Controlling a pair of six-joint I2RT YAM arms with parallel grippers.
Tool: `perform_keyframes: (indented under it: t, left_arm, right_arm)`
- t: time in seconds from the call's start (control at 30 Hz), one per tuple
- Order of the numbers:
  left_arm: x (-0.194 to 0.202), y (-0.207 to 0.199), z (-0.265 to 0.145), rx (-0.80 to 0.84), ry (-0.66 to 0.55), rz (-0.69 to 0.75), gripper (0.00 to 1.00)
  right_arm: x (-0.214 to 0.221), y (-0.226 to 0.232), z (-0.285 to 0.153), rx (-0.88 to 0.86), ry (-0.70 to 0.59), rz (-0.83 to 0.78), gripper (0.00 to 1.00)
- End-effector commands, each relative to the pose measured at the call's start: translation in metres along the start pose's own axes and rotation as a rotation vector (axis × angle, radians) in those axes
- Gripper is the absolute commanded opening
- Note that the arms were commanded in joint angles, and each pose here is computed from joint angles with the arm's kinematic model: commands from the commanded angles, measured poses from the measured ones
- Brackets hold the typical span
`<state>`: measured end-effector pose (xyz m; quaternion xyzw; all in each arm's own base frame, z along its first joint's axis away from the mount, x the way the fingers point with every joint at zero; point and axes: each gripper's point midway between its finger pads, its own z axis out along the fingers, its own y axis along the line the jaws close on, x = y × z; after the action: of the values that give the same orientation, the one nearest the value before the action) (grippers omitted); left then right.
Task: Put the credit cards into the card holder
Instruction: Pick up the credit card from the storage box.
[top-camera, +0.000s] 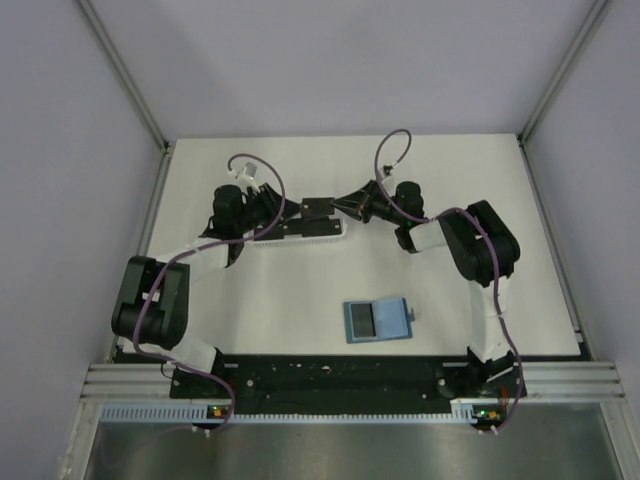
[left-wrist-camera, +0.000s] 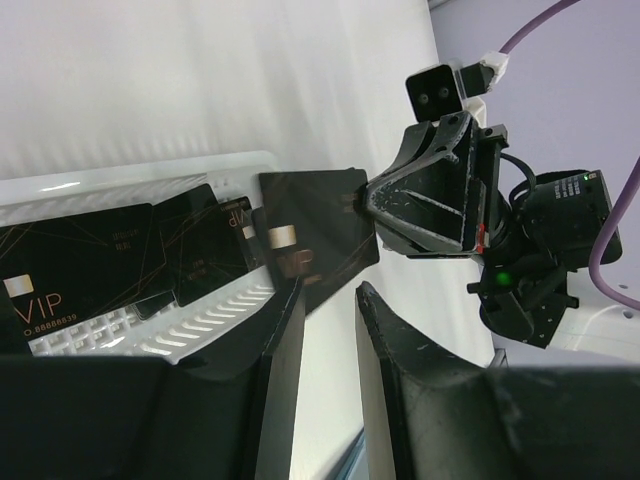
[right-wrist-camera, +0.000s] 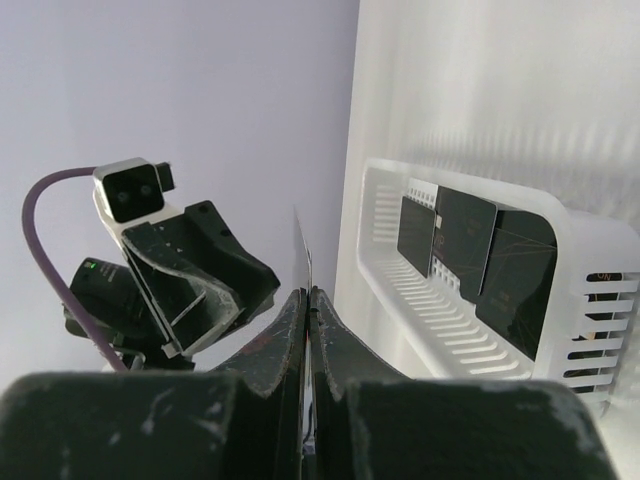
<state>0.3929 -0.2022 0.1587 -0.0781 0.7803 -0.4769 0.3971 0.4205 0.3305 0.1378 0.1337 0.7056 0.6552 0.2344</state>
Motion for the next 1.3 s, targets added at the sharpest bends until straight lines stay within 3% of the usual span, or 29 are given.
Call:
perform_keyframes:
  t: [0.0, 1.27]
  left_arm:
    - [-0.022, -0.03, -0.007, 0.054, -0.067, 0.088, 0.33]
    - [-0.021, -0.017, 0.003, 0.042, -0.067, 0.069, 0.33]
  right_arm:
    - [0.005, 0.017, 0.001, -0.038, 0.026, -0.066, 0.0]
    - [0.011, 0.038, -0.002, -0.169, 0.065, -0.043, 0.0]
